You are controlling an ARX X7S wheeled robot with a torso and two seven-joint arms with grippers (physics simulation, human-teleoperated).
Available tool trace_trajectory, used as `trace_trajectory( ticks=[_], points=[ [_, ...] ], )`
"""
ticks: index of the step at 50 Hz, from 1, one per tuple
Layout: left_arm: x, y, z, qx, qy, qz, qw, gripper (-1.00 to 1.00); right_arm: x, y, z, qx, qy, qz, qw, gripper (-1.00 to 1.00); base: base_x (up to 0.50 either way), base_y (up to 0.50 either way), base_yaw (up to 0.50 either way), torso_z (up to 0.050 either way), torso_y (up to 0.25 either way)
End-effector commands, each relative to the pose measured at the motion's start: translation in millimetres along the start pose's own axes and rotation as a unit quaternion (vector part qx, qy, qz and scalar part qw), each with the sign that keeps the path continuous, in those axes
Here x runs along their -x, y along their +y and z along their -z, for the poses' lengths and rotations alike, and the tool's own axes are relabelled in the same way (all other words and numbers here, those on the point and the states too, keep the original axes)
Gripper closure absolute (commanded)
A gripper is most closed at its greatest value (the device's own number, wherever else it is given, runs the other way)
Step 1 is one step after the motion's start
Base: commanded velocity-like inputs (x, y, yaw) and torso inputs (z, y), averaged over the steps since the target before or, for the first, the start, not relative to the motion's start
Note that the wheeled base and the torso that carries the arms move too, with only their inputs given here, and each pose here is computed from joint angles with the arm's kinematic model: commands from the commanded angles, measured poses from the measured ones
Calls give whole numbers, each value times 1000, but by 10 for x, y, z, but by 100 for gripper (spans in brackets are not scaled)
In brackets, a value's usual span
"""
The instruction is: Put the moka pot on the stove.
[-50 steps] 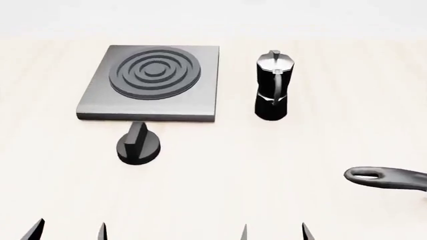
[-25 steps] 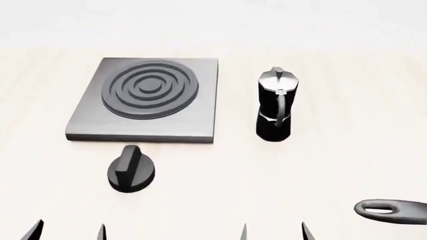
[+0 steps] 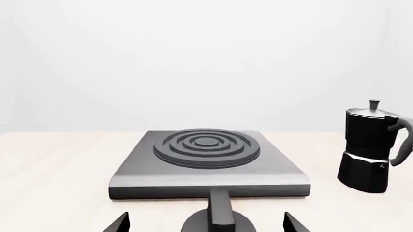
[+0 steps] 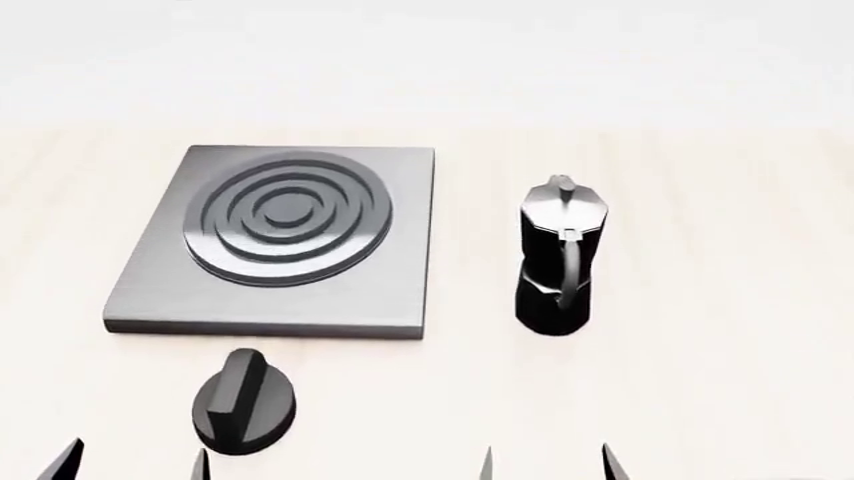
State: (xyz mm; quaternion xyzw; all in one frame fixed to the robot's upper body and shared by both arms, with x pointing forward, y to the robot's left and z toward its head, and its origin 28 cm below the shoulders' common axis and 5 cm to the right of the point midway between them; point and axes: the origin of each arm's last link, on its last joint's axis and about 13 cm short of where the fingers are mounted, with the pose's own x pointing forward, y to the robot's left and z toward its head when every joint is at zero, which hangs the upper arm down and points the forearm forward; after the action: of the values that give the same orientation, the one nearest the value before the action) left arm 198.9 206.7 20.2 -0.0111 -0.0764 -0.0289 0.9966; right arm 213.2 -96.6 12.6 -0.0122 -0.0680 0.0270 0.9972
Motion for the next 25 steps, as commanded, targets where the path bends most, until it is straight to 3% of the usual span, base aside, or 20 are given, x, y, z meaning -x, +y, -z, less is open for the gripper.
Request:
trace_trajectory(
  ticks=[1, 25],
  points=[
    [1, 2, -8, 0, -2, 0, 1000, -100, 0, 0, 0, -2, 1, -1, 1000, -100, 242, 0, 0, 0, 0],
    [-5, 6, -9, -1, -2, -1, 1000, -100, 1, 0, 0, -1, 2, -1, 1000, -100, 236, 0, 0, 0, 0]
  ],
)
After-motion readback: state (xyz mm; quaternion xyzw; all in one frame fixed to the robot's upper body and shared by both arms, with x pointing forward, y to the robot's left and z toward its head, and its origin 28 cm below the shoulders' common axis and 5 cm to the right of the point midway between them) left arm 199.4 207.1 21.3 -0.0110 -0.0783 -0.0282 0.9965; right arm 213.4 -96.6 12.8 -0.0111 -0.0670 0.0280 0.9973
